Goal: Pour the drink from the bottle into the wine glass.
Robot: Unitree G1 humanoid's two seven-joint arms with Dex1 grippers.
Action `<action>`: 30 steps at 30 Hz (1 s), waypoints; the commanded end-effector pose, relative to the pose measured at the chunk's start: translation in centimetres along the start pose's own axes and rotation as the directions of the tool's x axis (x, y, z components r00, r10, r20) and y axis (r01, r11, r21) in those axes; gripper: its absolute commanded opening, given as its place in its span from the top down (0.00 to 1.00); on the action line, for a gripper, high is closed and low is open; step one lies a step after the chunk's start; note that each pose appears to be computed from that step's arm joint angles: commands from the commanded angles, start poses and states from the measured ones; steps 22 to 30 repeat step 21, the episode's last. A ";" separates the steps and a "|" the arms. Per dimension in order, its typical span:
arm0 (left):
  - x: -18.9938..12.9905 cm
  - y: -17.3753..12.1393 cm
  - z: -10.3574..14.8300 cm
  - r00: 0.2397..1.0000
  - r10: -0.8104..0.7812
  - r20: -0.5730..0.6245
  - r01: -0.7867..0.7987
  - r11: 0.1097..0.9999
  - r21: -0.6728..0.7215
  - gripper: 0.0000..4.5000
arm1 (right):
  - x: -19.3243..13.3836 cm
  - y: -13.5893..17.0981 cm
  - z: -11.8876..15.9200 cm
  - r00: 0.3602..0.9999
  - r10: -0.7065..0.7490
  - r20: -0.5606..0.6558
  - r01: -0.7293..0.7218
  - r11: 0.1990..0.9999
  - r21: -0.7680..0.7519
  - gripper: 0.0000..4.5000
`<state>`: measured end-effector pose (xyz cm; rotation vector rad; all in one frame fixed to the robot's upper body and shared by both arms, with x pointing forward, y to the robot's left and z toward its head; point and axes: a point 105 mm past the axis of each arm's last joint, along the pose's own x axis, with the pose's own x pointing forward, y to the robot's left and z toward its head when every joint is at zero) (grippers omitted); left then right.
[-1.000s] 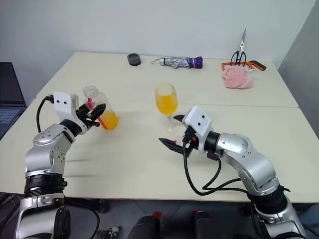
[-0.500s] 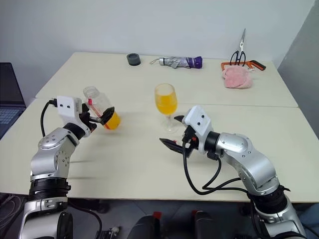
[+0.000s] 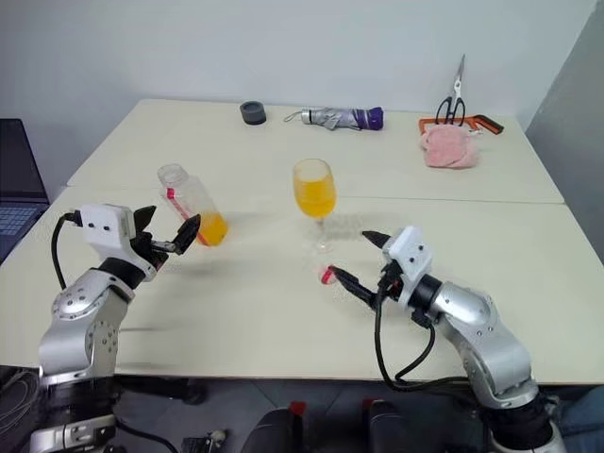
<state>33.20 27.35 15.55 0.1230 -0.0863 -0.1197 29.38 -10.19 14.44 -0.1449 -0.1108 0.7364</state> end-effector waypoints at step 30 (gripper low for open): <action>-4.6 -1.1 -2.1 0.991 0.131 -0.002 -0.131 0.991 0.001 0.00 | -3.7 -9.0 -5.8 0.850 -0.527 -0.002 0.526 0.850 0.019 0.00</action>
